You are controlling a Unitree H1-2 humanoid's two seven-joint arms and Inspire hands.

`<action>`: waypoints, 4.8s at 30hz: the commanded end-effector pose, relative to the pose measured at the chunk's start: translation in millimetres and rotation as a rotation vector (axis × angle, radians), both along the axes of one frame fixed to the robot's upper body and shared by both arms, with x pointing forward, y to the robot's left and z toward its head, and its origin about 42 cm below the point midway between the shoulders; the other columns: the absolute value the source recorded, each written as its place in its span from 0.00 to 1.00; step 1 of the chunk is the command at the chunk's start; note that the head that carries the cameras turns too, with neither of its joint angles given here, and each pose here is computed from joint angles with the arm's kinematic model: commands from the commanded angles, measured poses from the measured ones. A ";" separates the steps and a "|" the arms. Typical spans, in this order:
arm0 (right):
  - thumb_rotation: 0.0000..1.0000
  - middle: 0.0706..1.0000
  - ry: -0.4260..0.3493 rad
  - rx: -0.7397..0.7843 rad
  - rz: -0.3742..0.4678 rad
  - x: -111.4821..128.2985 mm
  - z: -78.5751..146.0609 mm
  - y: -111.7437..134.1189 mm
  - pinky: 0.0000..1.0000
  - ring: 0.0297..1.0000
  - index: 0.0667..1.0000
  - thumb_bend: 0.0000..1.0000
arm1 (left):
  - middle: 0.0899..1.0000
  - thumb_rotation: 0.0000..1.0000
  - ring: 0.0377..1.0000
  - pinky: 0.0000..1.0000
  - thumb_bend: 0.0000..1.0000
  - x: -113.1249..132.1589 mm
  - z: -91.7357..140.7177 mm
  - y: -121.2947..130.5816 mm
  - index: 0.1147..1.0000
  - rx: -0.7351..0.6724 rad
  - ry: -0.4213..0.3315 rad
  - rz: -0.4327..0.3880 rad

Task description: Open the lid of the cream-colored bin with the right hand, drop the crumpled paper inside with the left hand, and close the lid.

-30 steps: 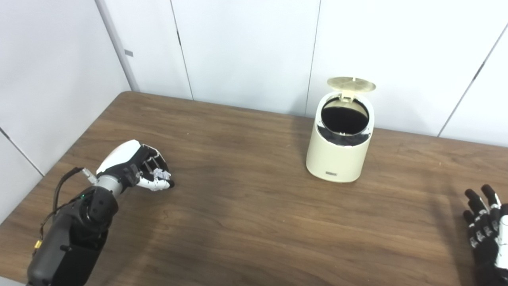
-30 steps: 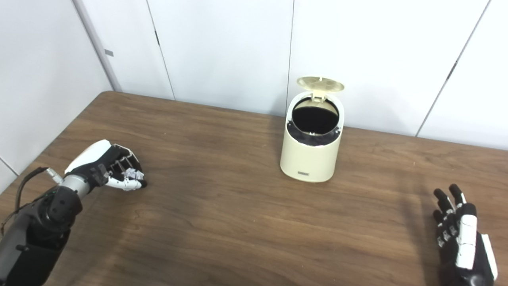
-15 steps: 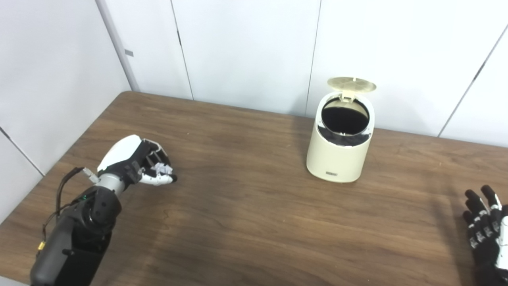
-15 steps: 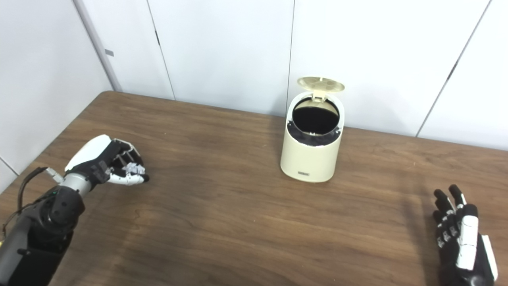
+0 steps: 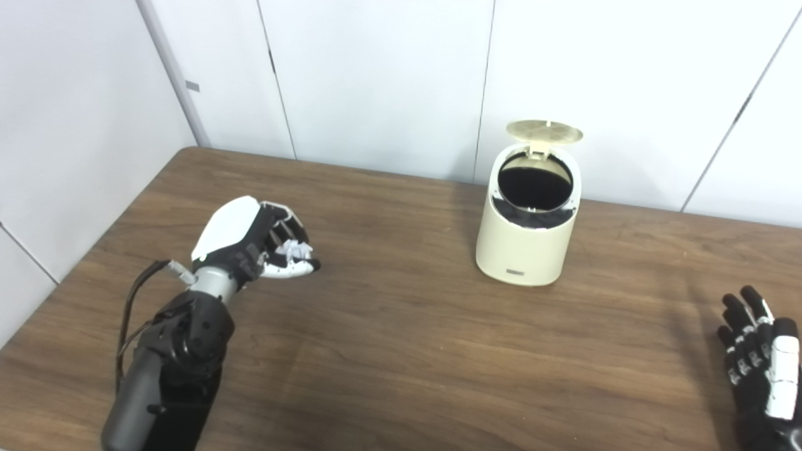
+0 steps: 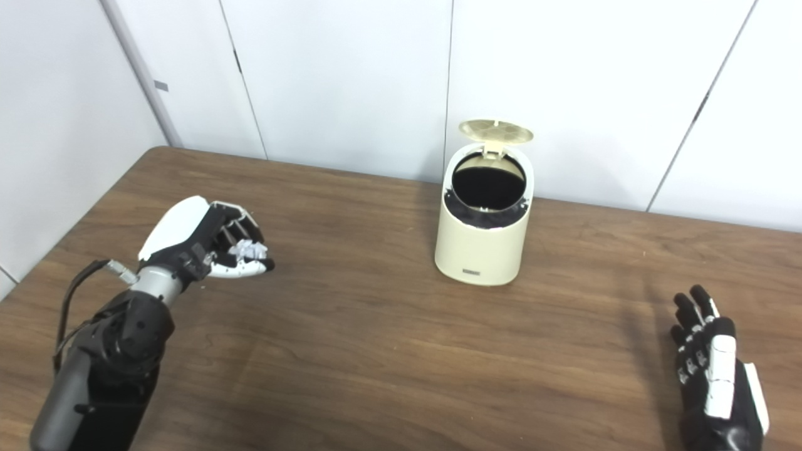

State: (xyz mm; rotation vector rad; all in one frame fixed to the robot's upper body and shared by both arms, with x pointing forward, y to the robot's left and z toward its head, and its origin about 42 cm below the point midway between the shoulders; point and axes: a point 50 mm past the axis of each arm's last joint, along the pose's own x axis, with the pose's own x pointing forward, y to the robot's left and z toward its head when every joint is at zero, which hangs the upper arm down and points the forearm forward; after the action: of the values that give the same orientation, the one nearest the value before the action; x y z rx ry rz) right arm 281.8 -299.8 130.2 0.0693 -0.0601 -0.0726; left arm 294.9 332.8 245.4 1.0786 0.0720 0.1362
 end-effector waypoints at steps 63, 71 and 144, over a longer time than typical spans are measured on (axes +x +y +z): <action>1.00 0.95 -0.041 -0.004 -0.020 2.7 -25.1 44.0 0.97 0.98 0.95 0.51 | 0.45 0.00 0.37 0.30 0.47 43.8 42.2 -132.4 0.45 -0.015 -0.408 -0.364; 1.00 0.95 -0.036 0.009 -0.017 2.0 -28.3 46.2 1.00 0.99 0.95 0.51 | 0.46 0.00 0.39 0.31 0.47 55.6 48.3 -150.4 0.43 -0.029 -0.430 -0.398; 1.00 0.96 0.008 -0.009 -0.015 -4.5 -45.1 51.1 1.00 0.98 0.97 0.53 | 0.49 0.00 0.40 0.32 0.47 143.2 48.8 -229.2 0.45 -0.045 -0.502 -0.482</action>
State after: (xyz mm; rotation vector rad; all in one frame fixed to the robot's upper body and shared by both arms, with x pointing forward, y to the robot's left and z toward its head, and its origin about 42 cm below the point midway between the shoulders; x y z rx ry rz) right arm 292.4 -256.6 119.8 0.0297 -0.1513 -0.0820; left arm 431.9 110.9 263.8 0.9736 -0.5186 -0.0688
